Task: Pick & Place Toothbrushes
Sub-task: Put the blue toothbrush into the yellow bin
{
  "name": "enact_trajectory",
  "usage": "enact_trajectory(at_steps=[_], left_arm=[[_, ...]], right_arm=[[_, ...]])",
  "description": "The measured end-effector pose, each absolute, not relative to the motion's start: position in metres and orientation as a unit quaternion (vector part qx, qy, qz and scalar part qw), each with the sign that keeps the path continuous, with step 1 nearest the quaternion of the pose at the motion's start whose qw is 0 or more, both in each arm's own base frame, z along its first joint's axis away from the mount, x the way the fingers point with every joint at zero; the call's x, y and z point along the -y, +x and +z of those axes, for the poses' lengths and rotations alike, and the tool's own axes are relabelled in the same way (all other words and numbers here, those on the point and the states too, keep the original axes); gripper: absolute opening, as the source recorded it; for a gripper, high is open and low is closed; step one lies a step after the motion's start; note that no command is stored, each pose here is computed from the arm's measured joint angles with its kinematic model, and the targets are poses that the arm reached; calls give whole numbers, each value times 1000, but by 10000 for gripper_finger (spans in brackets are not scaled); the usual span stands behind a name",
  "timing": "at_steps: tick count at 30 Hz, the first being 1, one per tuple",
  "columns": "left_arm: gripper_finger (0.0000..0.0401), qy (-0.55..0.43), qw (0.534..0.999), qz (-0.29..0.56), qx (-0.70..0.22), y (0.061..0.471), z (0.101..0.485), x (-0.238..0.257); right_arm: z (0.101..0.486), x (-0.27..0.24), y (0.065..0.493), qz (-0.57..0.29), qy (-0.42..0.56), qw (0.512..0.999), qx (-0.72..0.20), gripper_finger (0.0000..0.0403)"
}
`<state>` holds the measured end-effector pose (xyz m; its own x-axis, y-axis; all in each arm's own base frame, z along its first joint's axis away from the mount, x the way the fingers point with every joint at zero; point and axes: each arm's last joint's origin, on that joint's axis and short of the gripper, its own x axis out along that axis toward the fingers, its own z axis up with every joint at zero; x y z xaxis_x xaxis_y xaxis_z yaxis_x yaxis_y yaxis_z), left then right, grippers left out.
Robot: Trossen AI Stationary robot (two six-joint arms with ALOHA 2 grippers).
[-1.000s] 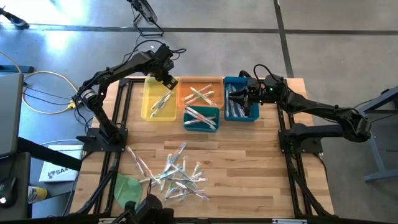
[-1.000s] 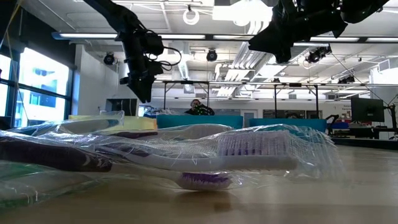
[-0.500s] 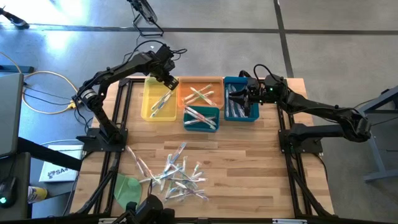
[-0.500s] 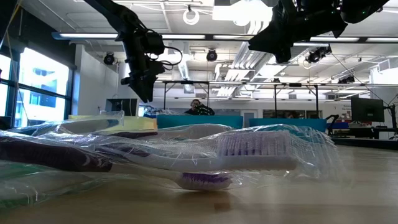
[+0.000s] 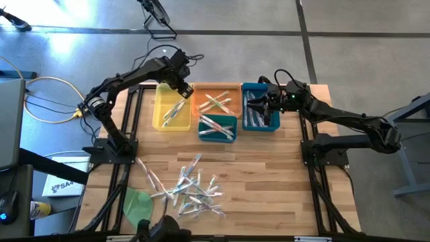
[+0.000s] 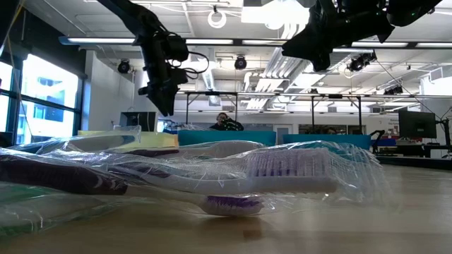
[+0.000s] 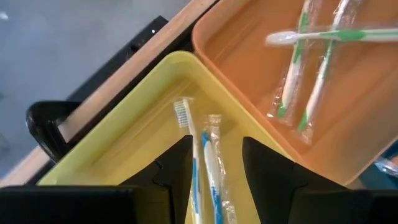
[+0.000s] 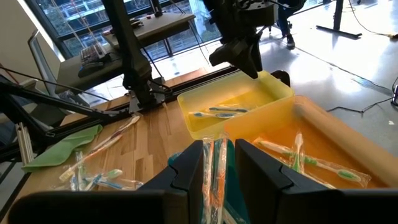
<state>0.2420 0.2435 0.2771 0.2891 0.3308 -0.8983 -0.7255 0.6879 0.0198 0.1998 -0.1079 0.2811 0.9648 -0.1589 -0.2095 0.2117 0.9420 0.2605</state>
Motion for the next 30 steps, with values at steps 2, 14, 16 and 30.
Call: enact_trajectory(at_steps=[2,14,16,30], left_arm=[[136,-182,776,343,-498,248,277,-237],[136,-26,751,373,-544,288,281,-174],[136,-13,760,371,-534,293,285,-164],[136,84,858,271,-429,292,345,-74]], right_arm=[[281,108,200,-94,141,981,-92,85],[281,108,200,-94,141,981,-92,85],[281,108,200,-94,141,981,-92,85],[281,107,200,-78,143,982,-94,85]])
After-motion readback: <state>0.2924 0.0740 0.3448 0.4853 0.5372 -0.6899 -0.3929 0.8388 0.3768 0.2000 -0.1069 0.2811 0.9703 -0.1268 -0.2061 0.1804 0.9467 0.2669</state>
